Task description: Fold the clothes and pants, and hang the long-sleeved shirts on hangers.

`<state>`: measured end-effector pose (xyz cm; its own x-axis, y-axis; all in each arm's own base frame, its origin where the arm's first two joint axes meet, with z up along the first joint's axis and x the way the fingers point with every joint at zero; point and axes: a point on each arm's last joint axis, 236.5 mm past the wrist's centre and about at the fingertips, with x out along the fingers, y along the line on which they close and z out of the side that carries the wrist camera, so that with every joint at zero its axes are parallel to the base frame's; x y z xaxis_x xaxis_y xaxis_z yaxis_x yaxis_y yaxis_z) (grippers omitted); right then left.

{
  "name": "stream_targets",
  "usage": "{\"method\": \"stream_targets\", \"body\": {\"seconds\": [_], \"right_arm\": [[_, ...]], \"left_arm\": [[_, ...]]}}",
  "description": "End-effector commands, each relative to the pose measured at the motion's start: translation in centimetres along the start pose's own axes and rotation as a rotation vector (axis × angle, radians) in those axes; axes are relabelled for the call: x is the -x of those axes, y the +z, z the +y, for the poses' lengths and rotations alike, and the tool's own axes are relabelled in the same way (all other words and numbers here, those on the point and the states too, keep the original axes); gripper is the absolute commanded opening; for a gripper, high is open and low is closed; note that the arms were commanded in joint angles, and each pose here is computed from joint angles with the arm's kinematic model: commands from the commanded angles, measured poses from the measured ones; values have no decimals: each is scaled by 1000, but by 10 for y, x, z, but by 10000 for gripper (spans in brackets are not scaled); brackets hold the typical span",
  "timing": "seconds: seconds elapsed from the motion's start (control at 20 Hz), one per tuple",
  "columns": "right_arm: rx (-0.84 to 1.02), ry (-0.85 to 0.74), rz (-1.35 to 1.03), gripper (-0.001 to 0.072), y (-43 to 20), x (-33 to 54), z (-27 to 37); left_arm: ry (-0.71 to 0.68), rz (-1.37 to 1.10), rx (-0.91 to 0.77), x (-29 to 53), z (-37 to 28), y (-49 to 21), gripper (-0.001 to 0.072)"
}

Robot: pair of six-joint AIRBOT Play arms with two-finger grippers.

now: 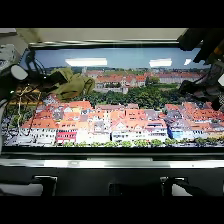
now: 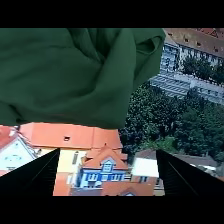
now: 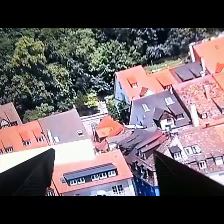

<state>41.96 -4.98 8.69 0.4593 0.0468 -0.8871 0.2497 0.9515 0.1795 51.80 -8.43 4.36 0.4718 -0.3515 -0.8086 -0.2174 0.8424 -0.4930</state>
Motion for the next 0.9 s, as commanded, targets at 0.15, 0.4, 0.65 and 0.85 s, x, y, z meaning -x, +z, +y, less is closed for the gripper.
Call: {"method": "stream_targets", "body": {"seconds": [0.15, 0.4, 0.65, 0.85], "right_arm": [[22, 101, 107, 706, -14, -34, 6], [6, 130, 100, 698, -10, -44, 12], [14, 141, 82, 688, -4, -39, 15], [64, 159, -208, 668, 70, 43, 33]], "left_arm": [[-150, 237, 446, -97, 5, -1, 720], [-154, 163, 466, -121, 12, 13, 396], [-341, -41, 106, -68, -63, 60, 27], [-651, -405, -471, 135, -242, 64, 27]]}}
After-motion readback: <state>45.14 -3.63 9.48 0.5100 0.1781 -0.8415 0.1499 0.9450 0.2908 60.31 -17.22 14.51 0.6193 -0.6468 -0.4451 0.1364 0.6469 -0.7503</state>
